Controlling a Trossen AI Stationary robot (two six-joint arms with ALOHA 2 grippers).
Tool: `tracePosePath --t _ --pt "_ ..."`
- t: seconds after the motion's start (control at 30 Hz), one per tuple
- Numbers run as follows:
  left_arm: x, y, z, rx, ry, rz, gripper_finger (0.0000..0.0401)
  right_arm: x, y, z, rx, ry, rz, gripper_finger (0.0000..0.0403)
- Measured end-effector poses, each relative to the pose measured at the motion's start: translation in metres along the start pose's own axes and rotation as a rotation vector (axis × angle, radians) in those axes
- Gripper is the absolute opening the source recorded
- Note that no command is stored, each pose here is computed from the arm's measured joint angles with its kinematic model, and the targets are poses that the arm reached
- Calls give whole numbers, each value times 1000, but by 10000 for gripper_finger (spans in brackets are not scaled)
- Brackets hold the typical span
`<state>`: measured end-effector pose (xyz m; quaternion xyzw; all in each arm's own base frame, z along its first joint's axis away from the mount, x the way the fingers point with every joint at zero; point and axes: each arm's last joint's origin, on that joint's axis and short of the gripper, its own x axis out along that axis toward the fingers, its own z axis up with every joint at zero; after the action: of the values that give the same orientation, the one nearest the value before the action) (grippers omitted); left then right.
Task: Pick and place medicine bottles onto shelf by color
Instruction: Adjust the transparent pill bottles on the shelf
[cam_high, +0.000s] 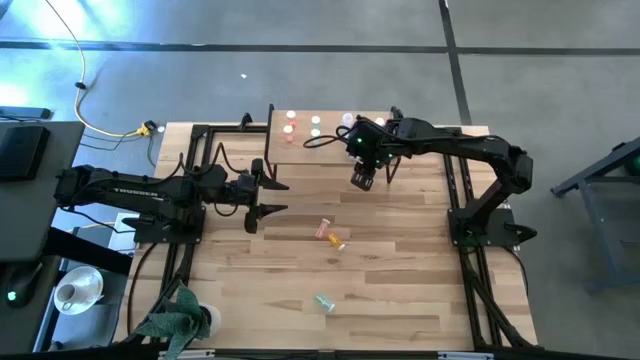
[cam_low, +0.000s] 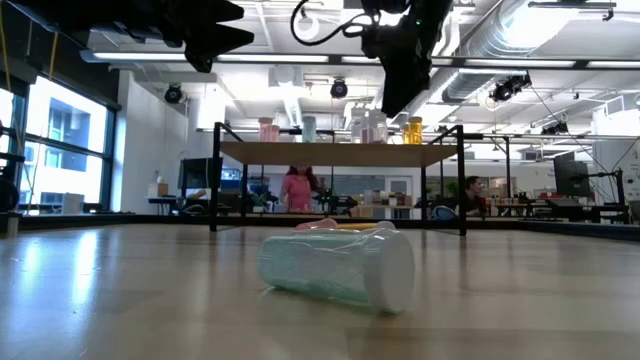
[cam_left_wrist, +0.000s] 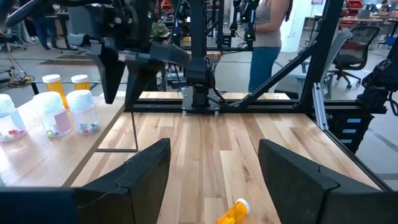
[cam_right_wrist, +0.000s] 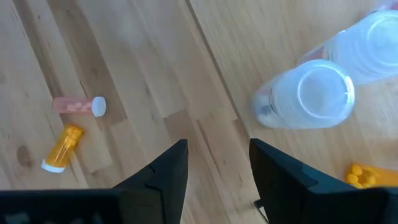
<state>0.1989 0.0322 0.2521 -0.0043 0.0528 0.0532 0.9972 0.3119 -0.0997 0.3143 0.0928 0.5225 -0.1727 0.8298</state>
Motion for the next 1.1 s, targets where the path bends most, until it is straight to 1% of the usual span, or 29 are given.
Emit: tracePosePath --t 0.07,0.2,0.5,0.87,1.1 --pt "0 0 0 0 0 0 234 1 -2 0 5 -2 -3 162" --pt "0 0 0 0 0 0 234 3 -6 2 10 -7 -50 162" --pt "0 0 0 0 0 0 234 5 -15 7 35 -51 -57 162" --pt "0 0 0 0 0 -1 234 5 -16 8 45 -70 -89 162" --pt "0 0 0 0 0 -1 234 5 -16 8 44 -62 -83 162"
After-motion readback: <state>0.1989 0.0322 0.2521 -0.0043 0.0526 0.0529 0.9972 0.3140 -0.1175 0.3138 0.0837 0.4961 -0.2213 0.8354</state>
